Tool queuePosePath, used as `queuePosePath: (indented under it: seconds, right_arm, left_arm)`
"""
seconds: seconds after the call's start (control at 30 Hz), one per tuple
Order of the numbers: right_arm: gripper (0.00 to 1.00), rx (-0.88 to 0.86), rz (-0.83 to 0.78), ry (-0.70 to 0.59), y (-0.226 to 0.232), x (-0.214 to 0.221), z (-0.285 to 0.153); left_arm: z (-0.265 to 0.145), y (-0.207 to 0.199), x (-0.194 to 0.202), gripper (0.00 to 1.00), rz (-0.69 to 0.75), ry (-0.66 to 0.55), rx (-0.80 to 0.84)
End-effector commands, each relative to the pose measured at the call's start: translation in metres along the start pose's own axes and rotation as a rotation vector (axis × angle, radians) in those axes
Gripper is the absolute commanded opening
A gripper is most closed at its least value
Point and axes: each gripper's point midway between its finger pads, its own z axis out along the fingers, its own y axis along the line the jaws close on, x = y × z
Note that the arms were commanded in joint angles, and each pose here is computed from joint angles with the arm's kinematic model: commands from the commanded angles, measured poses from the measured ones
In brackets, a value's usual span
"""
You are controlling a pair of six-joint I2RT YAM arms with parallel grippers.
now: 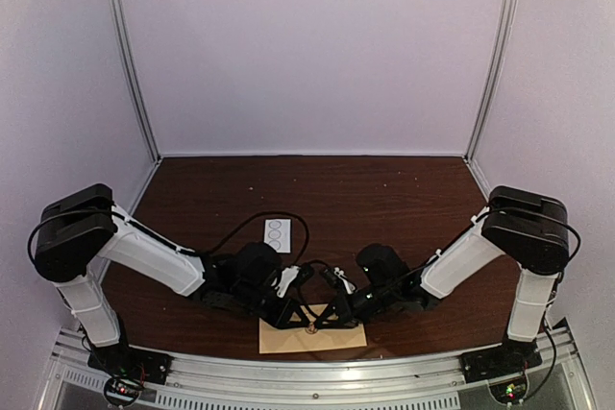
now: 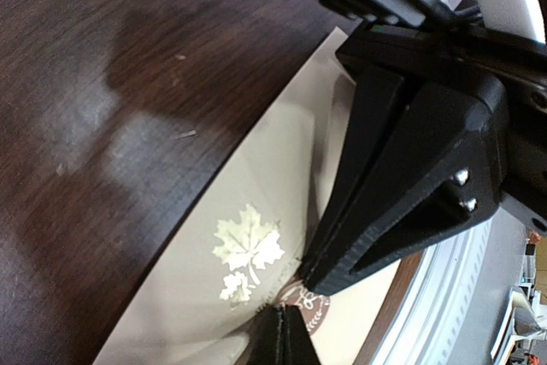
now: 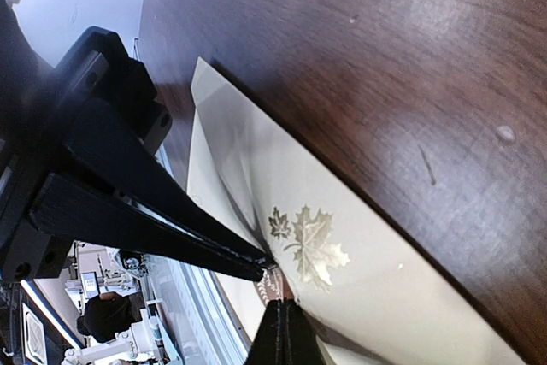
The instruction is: Place the letter into the envelope and seal it
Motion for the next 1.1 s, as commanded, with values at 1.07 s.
queuePosePath:
  seconds: [1.07]
  right_arm:
    - [0.0, 0.061, 0.056, -0.005, -0.024, 0.005, 0.0]
  left_arm:
    - [0.003, -0.006, -0.002, 0.0, 0.046, -0.034, 0.019]
